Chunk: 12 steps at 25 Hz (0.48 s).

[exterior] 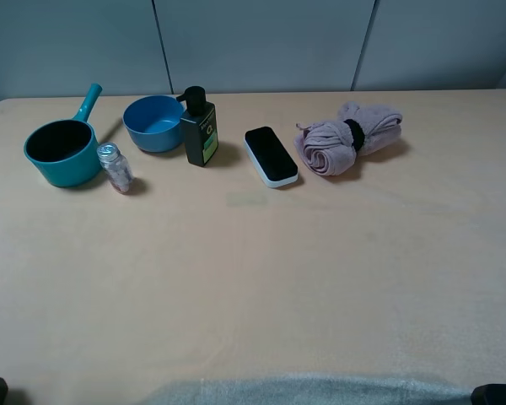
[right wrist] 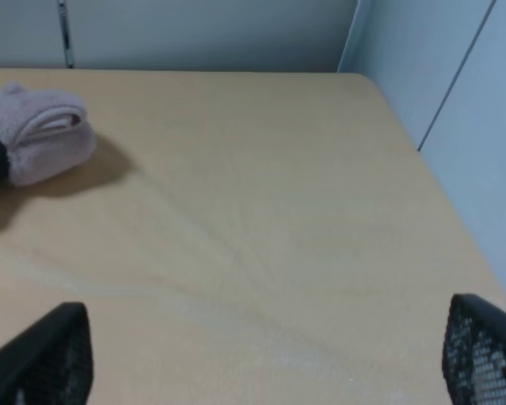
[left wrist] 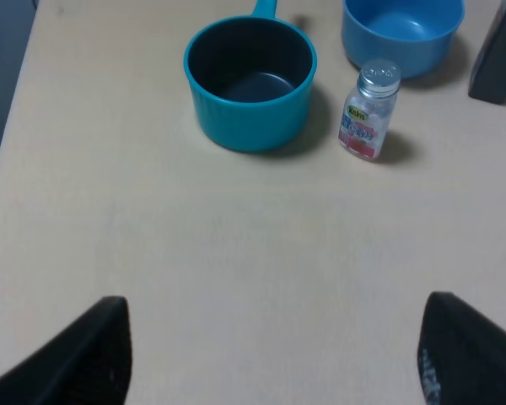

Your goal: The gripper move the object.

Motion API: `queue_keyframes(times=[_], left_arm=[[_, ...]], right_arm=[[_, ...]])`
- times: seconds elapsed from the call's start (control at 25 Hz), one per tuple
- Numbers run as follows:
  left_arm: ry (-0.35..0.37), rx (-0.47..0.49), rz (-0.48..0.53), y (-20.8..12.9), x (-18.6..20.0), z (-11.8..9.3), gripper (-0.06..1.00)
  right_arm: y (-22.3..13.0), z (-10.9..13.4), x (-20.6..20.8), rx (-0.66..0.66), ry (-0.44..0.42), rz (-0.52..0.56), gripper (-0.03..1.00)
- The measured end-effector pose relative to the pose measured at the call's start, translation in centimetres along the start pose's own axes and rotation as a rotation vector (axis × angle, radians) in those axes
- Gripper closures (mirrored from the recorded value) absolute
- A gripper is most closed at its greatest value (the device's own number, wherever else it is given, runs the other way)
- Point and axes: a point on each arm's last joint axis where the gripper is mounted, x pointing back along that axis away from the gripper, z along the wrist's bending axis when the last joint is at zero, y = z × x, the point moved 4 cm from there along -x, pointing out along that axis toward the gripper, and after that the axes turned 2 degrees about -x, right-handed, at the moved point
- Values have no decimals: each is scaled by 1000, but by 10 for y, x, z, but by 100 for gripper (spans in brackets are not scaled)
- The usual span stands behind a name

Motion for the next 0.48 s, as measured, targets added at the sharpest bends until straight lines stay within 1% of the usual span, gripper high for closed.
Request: queue_keyframes(times=[0.48], left_arm=[[0,0,0,0,0,0,18]], right_arm=[[0,0,0,0,0,0,34]])
